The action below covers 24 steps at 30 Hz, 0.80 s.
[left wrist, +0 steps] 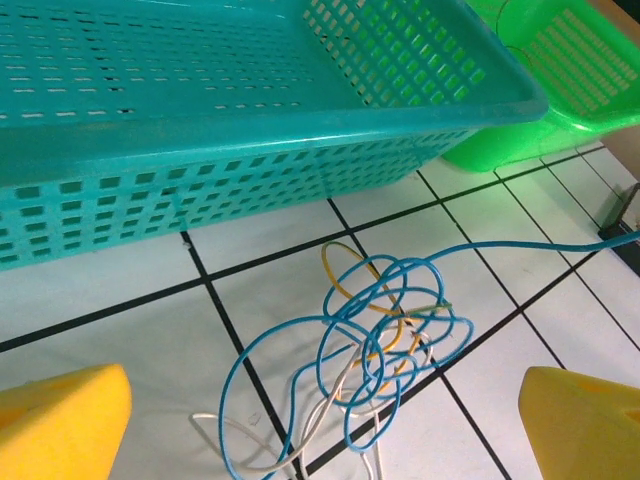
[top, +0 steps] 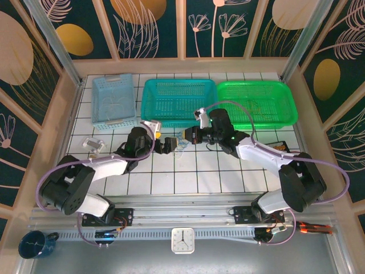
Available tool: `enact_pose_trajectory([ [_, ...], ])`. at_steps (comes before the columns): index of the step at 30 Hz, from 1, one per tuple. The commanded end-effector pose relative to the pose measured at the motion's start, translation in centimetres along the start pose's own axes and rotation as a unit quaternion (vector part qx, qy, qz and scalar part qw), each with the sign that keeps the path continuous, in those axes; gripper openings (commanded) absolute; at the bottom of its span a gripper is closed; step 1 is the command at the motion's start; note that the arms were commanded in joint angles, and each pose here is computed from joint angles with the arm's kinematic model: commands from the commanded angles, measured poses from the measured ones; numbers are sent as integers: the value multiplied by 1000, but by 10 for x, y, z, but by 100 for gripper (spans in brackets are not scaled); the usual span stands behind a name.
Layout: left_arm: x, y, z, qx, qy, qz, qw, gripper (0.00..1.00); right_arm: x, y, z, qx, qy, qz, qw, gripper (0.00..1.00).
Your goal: Untangle the cables
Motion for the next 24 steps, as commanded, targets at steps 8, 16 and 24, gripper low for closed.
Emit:
enact_pose_trajectory([
  [8, -17, -19, 30, -40, -37, -60, 997, 99, 41, 10, 15, -21, 9, 73, 997, 0],
  [16, -23, -34, 24, -37, -26, -87, 995, 94, 63, 13, 19, -21, 7, 116, 993, 0],
  [24, -19, -42, 6, -22, -8, -96, 995, 68, 99, 32, 38, -41, 17, 168, 985, 0],
])
Point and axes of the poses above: each hand's point on the last joint's axis, 136 mm out from that joint toward the fingers, its own y axis back along the fingers, its own x axis along the line the jaws close on, z = x × y, the point moved 3 cm from there along y, back along the fingers, and after that the axes turned 6 degrees about -y, right-handed, at the moved point
